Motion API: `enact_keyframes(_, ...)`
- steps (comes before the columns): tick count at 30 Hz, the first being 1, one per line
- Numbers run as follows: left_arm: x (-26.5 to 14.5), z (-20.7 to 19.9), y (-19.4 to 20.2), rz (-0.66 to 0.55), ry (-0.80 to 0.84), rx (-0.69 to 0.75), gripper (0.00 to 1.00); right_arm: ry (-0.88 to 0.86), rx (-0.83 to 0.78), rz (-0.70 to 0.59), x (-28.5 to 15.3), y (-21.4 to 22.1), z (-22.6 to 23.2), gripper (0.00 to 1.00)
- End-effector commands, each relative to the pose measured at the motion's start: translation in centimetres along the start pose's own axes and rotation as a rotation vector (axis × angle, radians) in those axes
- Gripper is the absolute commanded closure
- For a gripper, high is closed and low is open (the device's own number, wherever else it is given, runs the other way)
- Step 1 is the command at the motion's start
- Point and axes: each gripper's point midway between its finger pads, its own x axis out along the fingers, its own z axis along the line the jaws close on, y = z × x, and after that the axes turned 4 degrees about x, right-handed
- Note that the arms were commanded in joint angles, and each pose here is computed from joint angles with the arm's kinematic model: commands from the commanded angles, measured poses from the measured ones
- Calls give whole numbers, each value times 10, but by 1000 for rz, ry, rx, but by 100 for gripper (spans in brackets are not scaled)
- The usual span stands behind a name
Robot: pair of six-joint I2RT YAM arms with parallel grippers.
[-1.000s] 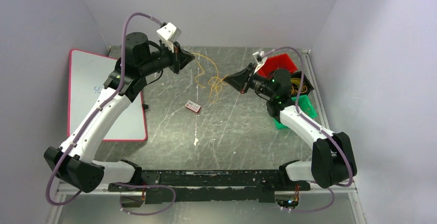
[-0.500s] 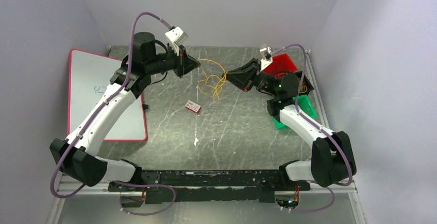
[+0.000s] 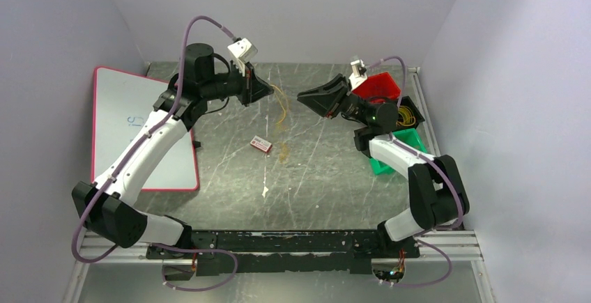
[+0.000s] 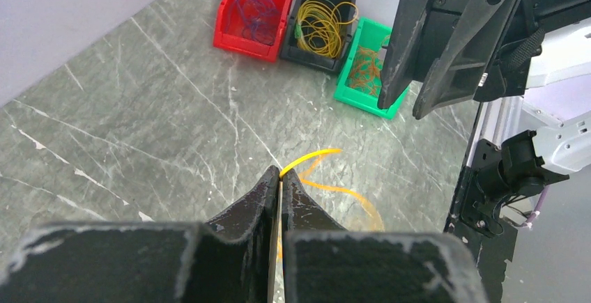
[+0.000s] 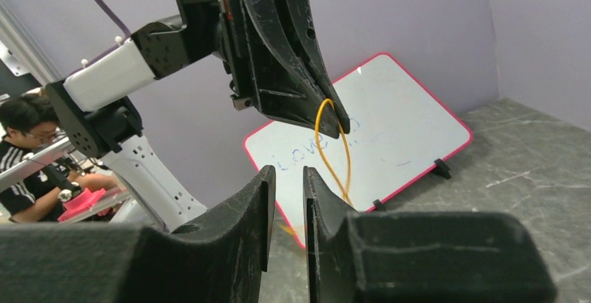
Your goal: Untangle the cables
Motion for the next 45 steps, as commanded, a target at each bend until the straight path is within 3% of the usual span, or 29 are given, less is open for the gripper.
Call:
enact_keyframes(1, 0, -4, -1, 5, 23, 1, 93, -64, -31, -31, 4, -13, 16, 75)
enact_keyframes(3, 0, -2, 0, 9, 13, 5, 93, -49, -24, -23, 2, -9, 13, 74)
enact_keyframes(5, 0, 1, 1, 17, 1, 7, 93, 0, -17, -8, 1, -6, 5, 66)
enact_keyframes(10, 2, 7, 11, 49, -23, 9, 93, 293, -67, 83, -13, 8, -39, 54)
enact_keyframes(13, 7, 14, 28, 82, -50, -14, 93, 479, -93, 124, -34, 15, -62, 52)
enact_keyframes(18, 23, 13, 60, 125, -33, -86, 93, 625, -126, 140, -59, 20, -71, 50)
enact_keyframes(27, 53, 2, 52, 146, -55, -61, 93, 915, -174, 75, -101, 3, -93, 43)
enact_keyframes(34, 40, 18, 122, 271, -186, -141, 93, 891, -199, 142, -104, 13, -88, 41)
enact_keyframes(36, 34, 19, 155, 323, -219, -192, 93, 828, -190, 171, -98, 22, -83, 36)
enact_keyframes(39, 31, 17, 192, 367, -240, -268, 93, 756, -150, 225, -91, 39, -82, 27)
enact_keyframes(45, 13, 19, 247, 418, -356, -385, 93, 679, -39, 312, -84, 77, -85, 25)
